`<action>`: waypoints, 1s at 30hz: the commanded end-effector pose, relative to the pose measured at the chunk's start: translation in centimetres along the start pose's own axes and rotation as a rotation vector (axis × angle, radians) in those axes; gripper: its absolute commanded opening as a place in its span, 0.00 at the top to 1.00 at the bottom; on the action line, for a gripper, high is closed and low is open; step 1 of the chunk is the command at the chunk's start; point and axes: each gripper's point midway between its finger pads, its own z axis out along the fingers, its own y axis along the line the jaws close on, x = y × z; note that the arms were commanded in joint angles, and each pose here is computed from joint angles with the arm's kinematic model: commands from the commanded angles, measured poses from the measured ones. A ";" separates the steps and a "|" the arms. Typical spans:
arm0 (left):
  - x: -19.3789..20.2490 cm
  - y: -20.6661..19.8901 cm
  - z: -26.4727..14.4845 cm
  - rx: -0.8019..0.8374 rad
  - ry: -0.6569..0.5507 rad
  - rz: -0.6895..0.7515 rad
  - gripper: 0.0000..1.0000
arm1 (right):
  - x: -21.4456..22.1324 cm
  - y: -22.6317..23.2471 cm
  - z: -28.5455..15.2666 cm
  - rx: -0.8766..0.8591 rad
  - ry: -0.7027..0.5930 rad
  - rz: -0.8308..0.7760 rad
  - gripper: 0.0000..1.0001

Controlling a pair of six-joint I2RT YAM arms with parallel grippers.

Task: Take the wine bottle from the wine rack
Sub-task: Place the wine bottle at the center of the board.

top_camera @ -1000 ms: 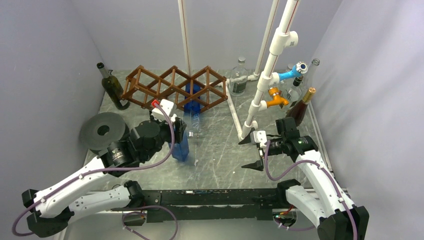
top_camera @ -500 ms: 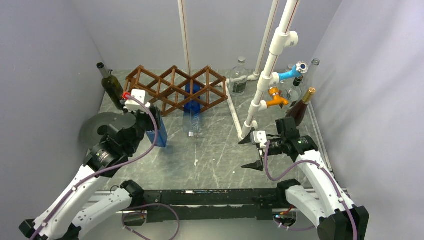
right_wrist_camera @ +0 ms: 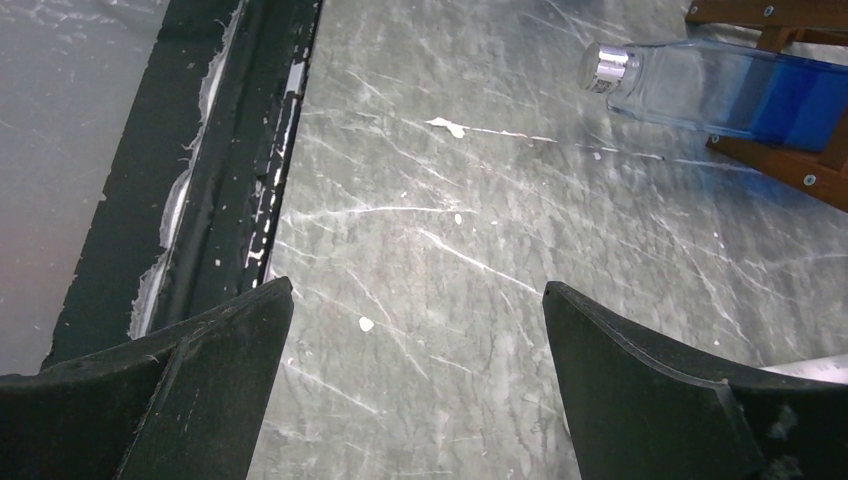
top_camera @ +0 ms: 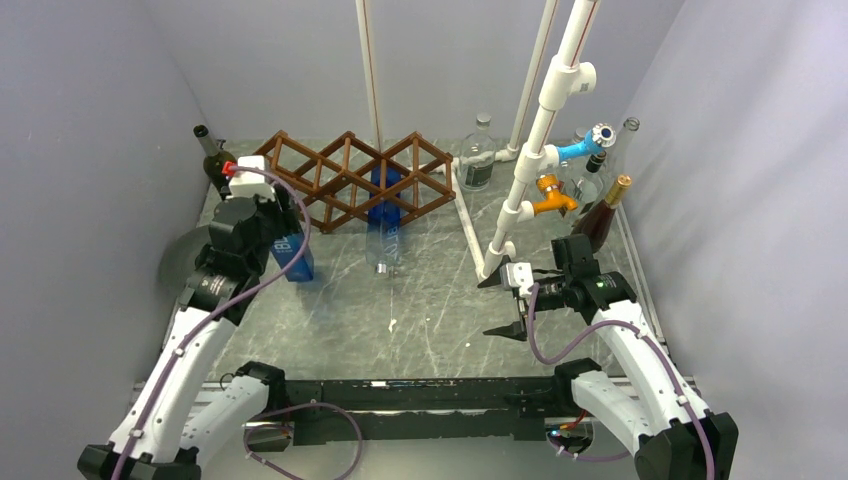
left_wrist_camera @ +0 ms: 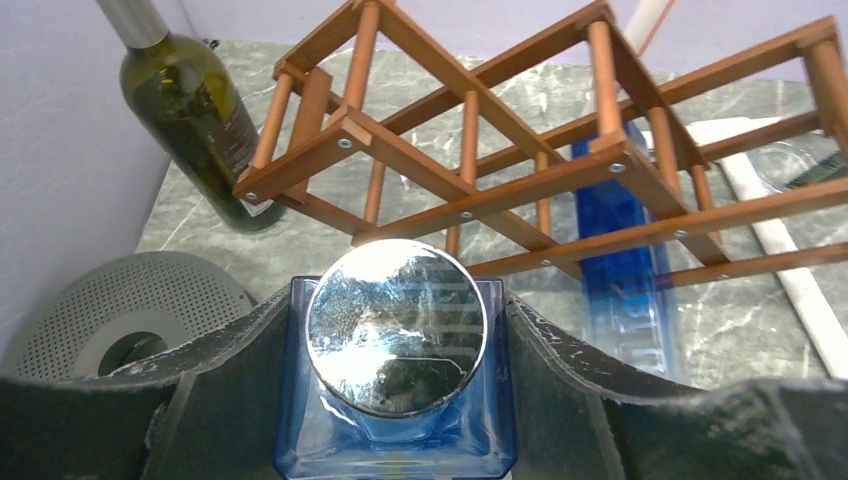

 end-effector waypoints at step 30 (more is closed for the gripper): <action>-6.9 7.1 6.1 -0.114 -0.246 -0.112 1.00 | -0.8 -0.4 -0.3 0.014 -0.010 -0.075 0.01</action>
